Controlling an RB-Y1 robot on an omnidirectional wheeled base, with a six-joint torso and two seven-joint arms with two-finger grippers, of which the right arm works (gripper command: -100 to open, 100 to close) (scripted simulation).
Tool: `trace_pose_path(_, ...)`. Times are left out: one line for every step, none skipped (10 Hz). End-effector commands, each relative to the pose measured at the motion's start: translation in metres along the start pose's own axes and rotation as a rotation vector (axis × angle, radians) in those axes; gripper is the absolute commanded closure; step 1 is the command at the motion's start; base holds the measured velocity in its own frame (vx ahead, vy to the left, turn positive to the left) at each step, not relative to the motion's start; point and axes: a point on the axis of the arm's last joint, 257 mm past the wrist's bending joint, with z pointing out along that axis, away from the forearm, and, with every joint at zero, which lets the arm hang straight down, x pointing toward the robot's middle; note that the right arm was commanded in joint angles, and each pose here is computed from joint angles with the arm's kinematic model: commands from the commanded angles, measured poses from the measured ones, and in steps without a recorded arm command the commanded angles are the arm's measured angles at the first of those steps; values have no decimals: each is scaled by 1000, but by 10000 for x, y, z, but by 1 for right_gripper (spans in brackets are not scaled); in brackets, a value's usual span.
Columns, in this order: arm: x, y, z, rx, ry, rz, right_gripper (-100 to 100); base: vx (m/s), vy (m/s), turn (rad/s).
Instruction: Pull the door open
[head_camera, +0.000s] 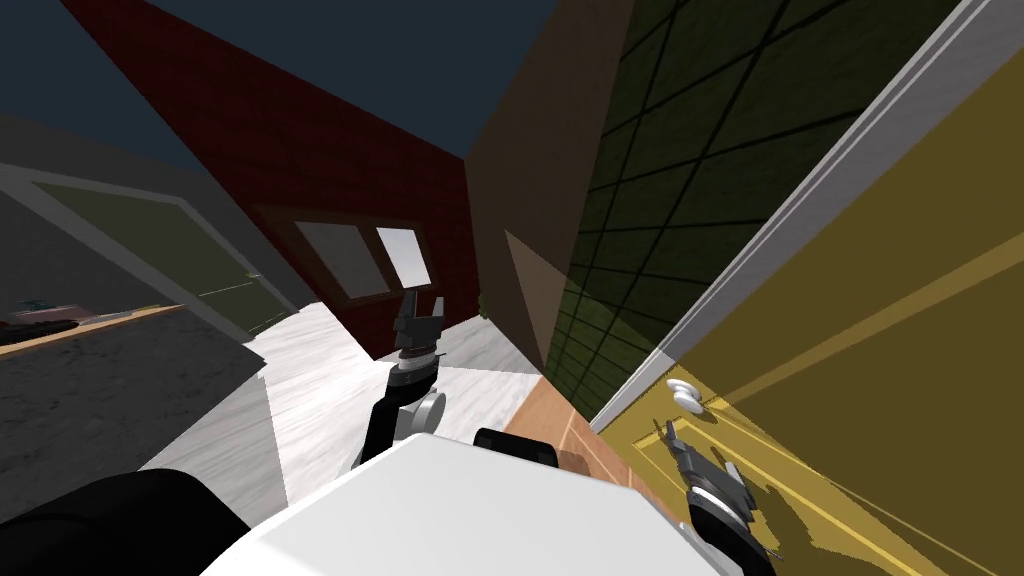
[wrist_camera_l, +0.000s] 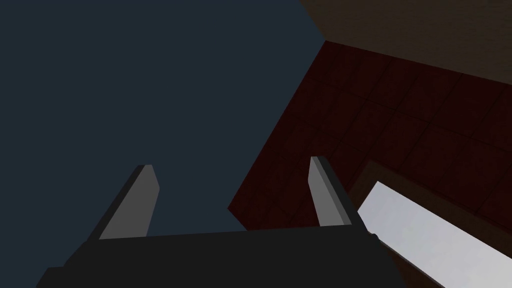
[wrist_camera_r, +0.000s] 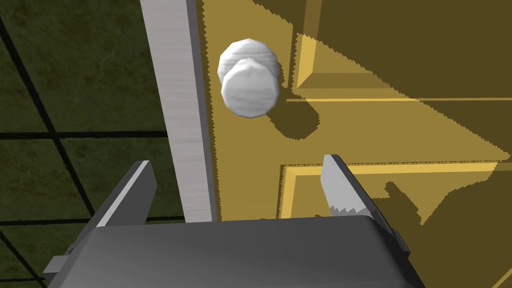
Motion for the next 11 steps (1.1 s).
trace_pose_path(-9,69,-2,-12,-2,10,-100,-42,-62,108)
trace_pose_path(-17,40,-3,-8,-3,4,-100,-17,-27,22)
trace_pose_path(-14,40,9,-13,-2,8,-100,80,-130,12)
trace_pose_path(-14,39,14,-14,-2,8,-100,159,-205,35)
trace_pose_path(-13,34,25,-18,-2,8,-100,167,-154,52)
trace_pose_path(-12,32,30,-19,-2,9,-100,153,-121,19)
trace_pose_path(-12,28,40,-23,-2,9,-100,150,-148,17)
trace_pose_path(-11,26,45,-24,-2,10,-100,146,-140,26)
trace_pose_path(-11,23,52,-27,-2,10,-100,124,-130,25)
trace_pose_path(-10,20,58,-28,-2,10,-100,139,-123,17)
trace_pose_path(-9,21,54,-27,-1,10,-100,67,-54,13)
